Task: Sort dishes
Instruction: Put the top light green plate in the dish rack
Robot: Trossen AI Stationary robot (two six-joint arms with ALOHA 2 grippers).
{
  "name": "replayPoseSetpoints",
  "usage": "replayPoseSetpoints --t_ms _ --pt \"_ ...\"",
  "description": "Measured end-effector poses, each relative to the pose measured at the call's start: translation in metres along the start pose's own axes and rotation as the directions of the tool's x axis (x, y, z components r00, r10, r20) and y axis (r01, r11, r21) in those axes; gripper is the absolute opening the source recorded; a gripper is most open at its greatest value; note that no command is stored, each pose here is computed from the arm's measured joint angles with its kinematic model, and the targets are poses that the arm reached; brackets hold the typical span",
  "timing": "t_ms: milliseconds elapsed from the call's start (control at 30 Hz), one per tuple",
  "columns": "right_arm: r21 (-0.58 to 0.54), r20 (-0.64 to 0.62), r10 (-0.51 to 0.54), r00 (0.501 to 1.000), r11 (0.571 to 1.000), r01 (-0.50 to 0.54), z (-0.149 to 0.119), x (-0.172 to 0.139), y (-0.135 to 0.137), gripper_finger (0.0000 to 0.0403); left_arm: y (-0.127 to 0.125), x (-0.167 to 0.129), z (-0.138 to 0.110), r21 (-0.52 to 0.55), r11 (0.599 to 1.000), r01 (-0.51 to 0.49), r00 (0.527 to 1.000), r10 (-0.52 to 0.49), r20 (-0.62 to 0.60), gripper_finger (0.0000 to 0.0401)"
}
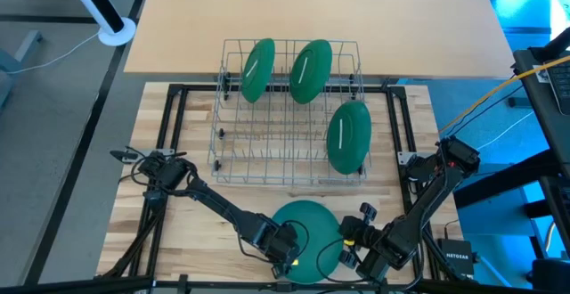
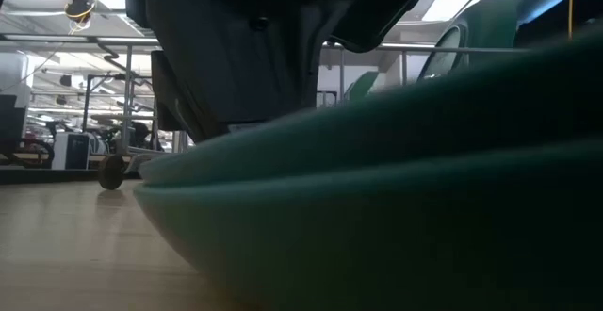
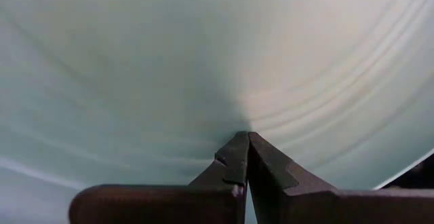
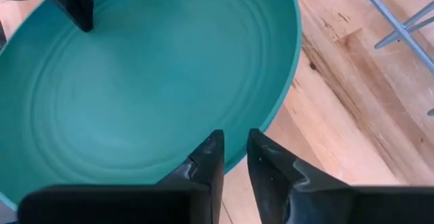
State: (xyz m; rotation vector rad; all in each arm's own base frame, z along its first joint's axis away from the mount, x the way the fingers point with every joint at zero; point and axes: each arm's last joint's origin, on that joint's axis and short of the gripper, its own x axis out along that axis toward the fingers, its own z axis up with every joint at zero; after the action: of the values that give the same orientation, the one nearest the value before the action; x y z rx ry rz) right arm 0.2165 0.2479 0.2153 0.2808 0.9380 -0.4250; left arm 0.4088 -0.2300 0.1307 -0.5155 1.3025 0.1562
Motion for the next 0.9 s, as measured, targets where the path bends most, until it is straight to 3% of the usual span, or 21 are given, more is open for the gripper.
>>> replayPoseSetpoints --t_ms 433,900 --pt "0.129 -0.124 -0.032 0.992 0.991 0.048 0.022 0.017 -0.009 0.0092 -0.004 0.000 -0.004 0.039 0.999 0.004 1.000 -0.004 0.007 0.0000" --pt "0.094 -0.223 -0.054 0.973 0.993 0.077 0.030 0.024 -0.017 0.0092 -0.007 0.000 -0.002 0.060 0.998 0.036 0.999 -0.039 0.036 0.0000"
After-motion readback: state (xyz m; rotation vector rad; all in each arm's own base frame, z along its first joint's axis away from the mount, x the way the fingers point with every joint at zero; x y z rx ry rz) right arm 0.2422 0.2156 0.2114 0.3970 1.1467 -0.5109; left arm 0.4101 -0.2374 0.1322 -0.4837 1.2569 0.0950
